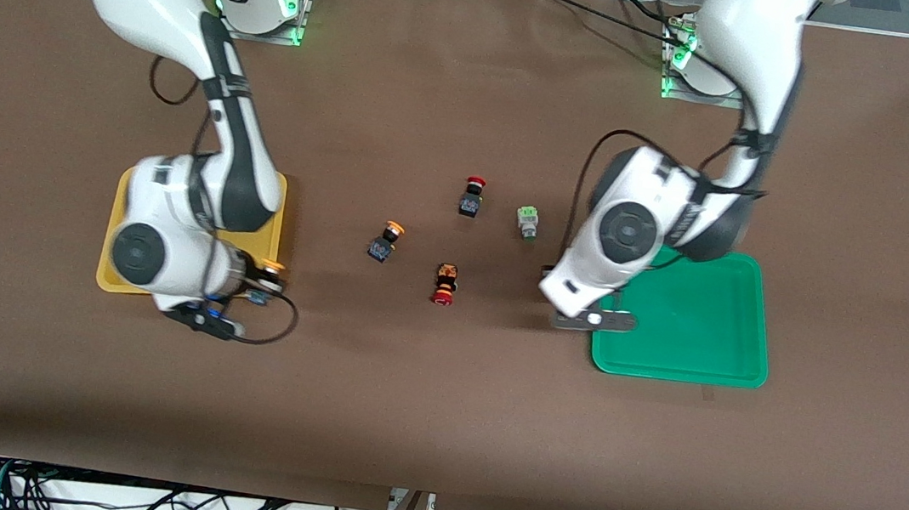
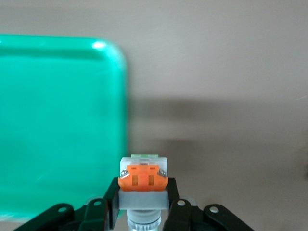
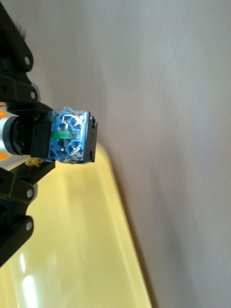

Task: Place green and yellow buttons in trays
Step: 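Carry the blue button to the yellow tray while the left carries white button, then open both grippers to release the buttons into the trays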

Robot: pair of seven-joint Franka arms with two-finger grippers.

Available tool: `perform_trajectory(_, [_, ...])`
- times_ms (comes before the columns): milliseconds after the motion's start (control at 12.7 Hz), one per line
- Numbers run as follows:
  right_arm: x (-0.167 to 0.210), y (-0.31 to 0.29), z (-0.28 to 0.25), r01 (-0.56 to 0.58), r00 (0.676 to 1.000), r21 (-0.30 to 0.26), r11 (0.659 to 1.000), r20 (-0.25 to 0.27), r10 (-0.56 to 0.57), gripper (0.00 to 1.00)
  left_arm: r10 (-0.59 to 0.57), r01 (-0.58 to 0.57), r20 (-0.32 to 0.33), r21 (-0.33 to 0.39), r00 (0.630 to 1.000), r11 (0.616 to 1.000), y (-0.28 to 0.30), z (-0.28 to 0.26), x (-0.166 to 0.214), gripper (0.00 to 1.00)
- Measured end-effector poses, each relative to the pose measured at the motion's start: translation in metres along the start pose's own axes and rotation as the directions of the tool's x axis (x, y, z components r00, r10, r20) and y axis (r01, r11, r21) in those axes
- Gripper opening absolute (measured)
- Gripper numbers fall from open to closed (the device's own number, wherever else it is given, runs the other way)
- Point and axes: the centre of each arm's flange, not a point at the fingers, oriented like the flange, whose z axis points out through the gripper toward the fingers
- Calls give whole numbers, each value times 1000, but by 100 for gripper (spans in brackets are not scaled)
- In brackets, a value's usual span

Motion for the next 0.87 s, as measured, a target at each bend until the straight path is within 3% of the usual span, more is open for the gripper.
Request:
perform_trajectory(236, [-27,90,54,51,999,-23,998,3,-51,39,132,-131,63,-21,989,991,-115,31,34,41])
perform_trajectory(315, [-38,102,72,59,998,-29,998,8,-59,45,155,-154,55,-25,986,988,-133,52,39,41])
perform_trajectory(472, [-47,104,78,61,998,-27,998,11,-61,67,186,-185,21,-23,982,982,-126,92,35,41])
perform_trajectory(708, [-55,61,40,-26,1000,15,1000,-2,26,99,226,-226,0,-28,974,974,-97,88,26,68])
perform_trajectory(865, [-72,-11,23,-126,992,70,990,0,126,99,222,-221,36,-47,974,974,-81,36,12,90])
